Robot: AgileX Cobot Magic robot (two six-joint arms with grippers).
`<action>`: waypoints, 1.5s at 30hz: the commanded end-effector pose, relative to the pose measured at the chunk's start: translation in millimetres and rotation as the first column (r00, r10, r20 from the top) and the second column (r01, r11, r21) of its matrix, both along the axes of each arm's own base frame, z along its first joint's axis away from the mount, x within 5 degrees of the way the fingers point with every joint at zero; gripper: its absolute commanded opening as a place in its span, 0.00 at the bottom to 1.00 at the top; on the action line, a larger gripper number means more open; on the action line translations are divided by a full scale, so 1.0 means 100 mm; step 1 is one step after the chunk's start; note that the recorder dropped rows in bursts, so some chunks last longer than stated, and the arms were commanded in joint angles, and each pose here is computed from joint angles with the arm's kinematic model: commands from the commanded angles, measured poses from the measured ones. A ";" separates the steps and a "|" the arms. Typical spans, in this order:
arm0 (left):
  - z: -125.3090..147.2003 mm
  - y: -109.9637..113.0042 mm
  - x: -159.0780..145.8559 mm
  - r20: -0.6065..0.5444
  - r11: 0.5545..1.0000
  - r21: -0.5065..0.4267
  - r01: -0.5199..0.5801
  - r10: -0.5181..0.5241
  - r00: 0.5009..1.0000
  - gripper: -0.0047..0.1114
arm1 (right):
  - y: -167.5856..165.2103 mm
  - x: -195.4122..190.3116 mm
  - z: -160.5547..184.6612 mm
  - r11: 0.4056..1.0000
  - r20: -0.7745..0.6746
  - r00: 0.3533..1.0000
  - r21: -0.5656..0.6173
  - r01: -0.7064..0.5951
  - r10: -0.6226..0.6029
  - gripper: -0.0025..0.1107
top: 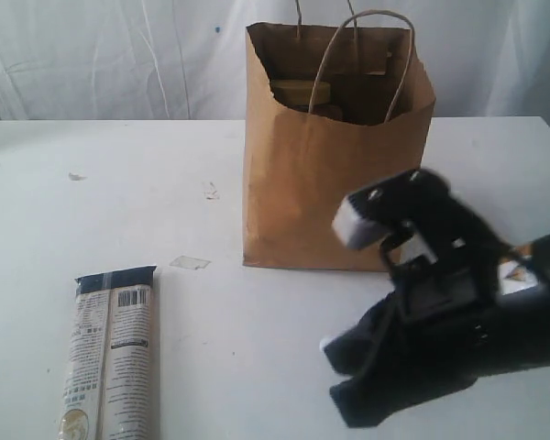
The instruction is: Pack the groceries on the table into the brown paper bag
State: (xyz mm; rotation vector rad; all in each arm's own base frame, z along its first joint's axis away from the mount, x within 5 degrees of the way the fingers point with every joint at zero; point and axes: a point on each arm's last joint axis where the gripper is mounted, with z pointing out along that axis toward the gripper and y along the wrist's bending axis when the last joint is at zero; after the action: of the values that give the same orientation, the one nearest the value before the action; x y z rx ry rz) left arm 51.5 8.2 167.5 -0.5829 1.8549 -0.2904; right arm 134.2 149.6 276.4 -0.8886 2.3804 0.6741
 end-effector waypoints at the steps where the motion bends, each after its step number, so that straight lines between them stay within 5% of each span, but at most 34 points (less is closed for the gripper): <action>1: -0.01 0.00 0.00 0.000 1.000 0.005 -0.001 0.001 1.000 0.04 | -0.28 -0.10 0.62 0.976 0.232 0.959 0.182 0.123 -0.165 0.02; 8: -0.01 0.00 0.00 0.000 1.000 0.005 -0.001 0.001 1.000 0.04 | -0.66 0.19 1.47 0.908 0.459 0.785 0.162 0.386 -0.415 0.02; 14: -0.01 0.00 0.00 0.000 1.000 0.005 -0.001 0.001 1.000 0.04 | -0.53 0.91 1.68 0.918 0.353 0.852 0.051 0.394 -0.386 0.02; 22: -0.01 0.00 0.00 0.000 1.000 0.005 -0.001 0.001 1.000 0.04 | -0.44 1.86 1.53 0.872 0.167 0.859 0.172 0.458 -0.484 0.02; 29: -0.01 0.00 0.00 0.000 1.000 0.005 -0.001 0.001 1.000 0.04 | -0.37 1.94 1.30 0.932 0.138 0.922 0.062 0.356 -0.361 0.10; 33: -0.01 0.00 0.00 0.000 1.000 0.005 -0.001 0.001 1.000 0.04 | -0.39 1.96 1.31 0.933 0.175 0.917 0.056 0.355 -0.359 0.23; 39: -0.01 0.00 0.00 0.000 1.000 0.005 -0.001 0.001 1.000 0.04 | -0.47 1.99 1.30 0.925 0.254 0.899 -0.035 0.378 -0.357 0.25; 42: -0.01 0.00 0.00 0.000 1.000 0.005 -0.001 0.001 1.000 0.04 | -0.61 2.01 1.31 0.874 0.323 0.852 -0.124 0.470 -0.412 0.19; 45: -0.01 0.00 0.00 0.000 1.000 0.005 -0.001 0.001 1.000 0.04 | -0.82 2.02 1.41 0.767 0.431 0.740 -0.151 0.624 -0.517 0.08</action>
State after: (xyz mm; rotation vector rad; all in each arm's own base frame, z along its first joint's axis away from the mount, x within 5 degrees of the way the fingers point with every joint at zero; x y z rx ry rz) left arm 51.5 8.2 167.5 -0.5829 1.8549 -0.2904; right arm 336.0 89.8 403.3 -0.4088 2.3102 0.1112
